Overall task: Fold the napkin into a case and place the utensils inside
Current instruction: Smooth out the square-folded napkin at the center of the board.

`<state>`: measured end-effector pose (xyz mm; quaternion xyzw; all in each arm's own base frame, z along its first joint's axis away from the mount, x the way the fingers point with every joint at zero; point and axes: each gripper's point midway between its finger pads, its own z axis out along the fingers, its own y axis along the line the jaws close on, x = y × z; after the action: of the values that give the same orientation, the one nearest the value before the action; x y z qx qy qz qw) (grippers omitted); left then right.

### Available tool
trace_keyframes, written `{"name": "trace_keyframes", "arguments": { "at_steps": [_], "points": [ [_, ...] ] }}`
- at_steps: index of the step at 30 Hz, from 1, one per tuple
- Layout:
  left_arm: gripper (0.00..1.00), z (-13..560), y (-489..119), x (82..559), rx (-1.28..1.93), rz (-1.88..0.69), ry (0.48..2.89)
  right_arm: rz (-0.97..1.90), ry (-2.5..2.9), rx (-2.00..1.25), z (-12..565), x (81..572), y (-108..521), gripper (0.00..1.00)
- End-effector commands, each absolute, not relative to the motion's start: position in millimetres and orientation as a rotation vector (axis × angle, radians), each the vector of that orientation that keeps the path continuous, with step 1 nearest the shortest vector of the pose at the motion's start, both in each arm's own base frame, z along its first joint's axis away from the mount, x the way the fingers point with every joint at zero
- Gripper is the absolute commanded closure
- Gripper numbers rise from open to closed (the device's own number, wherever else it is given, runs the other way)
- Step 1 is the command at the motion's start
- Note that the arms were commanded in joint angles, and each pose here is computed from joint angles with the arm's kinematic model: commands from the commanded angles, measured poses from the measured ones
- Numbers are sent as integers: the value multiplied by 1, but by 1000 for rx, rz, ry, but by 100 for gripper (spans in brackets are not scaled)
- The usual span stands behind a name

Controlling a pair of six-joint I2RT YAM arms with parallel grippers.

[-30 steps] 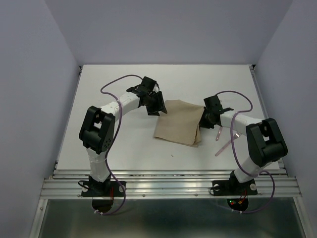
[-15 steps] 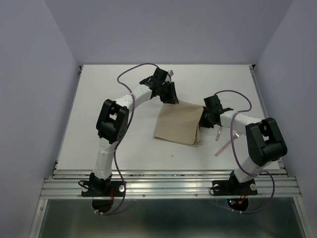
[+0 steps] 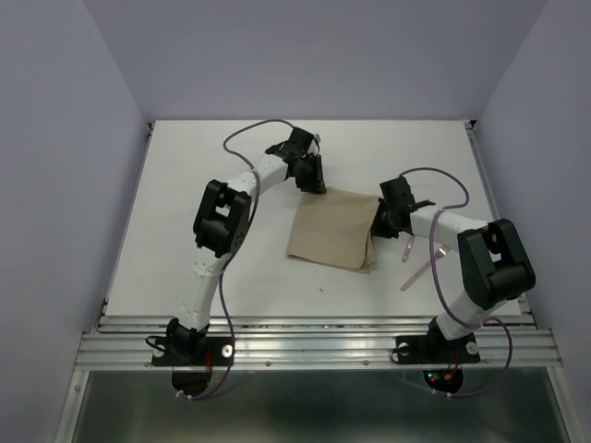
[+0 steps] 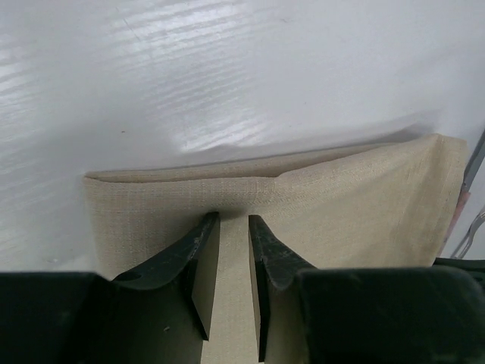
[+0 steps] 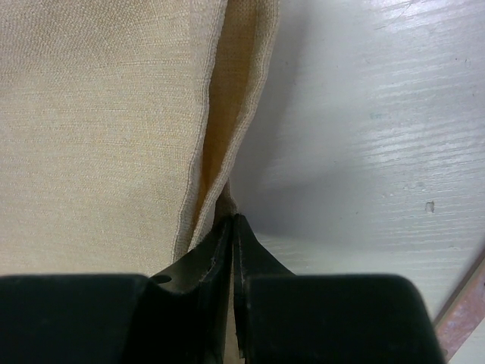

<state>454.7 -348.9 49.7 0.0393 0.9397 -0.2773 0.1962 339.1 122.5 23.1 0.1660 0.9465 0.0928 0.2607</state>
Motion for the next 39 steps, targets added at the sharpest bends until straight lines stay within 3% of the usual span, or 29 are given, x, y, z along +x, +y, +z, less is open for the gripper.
{"name": "trace_keyframes", "arguments": {
  "at_steps": [1, 5, 9, 16, 28, 34, 39],
  "points": [
    [67, 78, -346, 471, 150, -760, 2555, 228, 2539, 425, 27, 342, 121, 91],
    [67, 77, -346, 467, 153, -772, 2555, 144, 2484, 437, 49, 344, 106, 83],
    [67, 67, -341, 465, 156, -744, 2585, 60, 2436, 421, 73, 345, 92, 68],
    [68, 58, -334, 465, 164, -705, 2605, -40, 2373, 444, 101, 334, 70, 67],
    [67, 137, -325, 440, 163, -789, 2485, 346, 2470, 383, 91, 313, 122, 70],
    [67, 115, -301, 389, 126, -802, 2560, 488, 2552, 349, 70, 285, 147, 72],
    [67, 61, -287, 344, 131, -819, 2695, 536, 2625, 394, 41, 263, 155, 73]
  ]
}}
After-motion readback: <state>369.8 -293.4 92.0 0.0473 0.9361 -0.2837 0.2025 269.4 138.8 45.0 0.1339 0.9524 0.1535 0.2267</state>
